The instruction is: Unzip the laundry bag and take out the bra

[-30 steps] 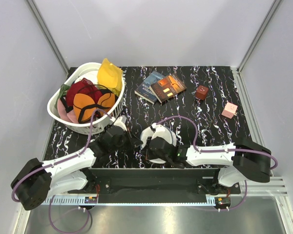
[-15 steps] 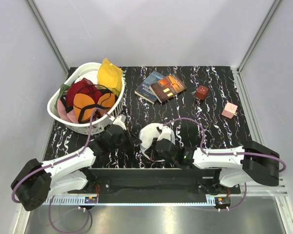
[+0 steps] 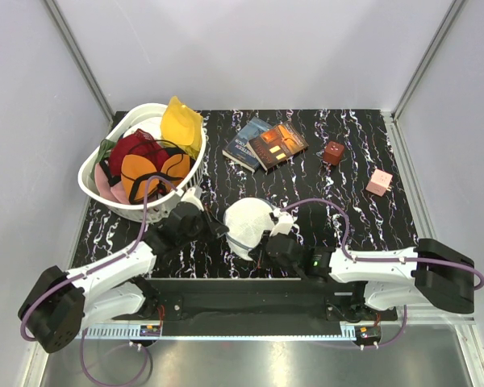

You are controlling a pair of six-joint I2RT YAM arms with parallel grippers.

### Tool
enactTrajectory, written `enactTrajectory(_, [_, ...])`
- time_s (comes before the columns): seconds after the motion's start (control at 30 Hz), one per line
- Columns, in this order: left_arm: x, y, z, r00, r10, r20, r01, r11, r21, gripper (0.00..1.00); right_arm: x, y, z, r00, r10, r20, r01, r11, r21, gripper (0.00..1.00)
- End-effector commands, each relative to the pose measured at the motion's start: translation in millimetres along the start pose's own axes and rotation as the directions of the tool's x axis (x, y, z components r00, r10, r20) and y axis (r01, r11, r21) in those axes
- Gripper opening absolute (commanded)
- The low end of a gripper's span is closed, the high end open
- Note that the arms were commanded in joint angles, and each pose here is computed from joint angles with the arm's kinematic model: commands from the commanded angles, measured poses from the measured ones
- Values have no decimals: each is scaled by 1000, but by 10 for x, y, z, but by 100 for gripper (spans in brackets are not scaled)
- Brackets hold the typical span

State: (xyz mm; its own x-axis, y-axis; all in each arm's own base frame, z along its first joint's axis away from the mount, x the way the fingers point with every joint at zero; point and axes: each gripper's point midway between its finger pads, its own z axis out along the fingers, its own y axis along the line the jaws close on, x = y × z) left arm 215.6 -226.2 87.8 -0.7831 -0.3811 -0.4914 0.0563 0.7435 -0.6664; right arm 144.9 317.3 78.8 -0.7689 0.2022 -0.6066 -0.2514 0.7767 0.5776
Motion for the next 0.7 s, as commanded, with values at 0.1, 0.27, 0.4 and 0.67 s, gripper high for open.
enactTrajectory(0.1, [-271, -133, 1, 996, 55, 74, -56, 998, 5, 0, -19, -65, -7, 1000, -7, 21, 6, 999, 36, 0])
enactTrajectory(0.27, [-348, -215, 39, 993, 82, 80, -84, 996, 10, 0, -18, -26, 16, 1000, -15, 13, 14, 999, 30, 0])
enactTrajectory(0.4, [-382, -379, 120, 991, 119, 59, -122, 991, 57, 1, -37, 54, 28, 1000, -16, 11, 16, 1000, 14, 0])
enactTrajectory(0.67, [-337, -379, 115, 992, 120, 34, -122, 991, 60, 66, -84, 233, 104, 999, -31, 11, 31, 999, -17, 0])
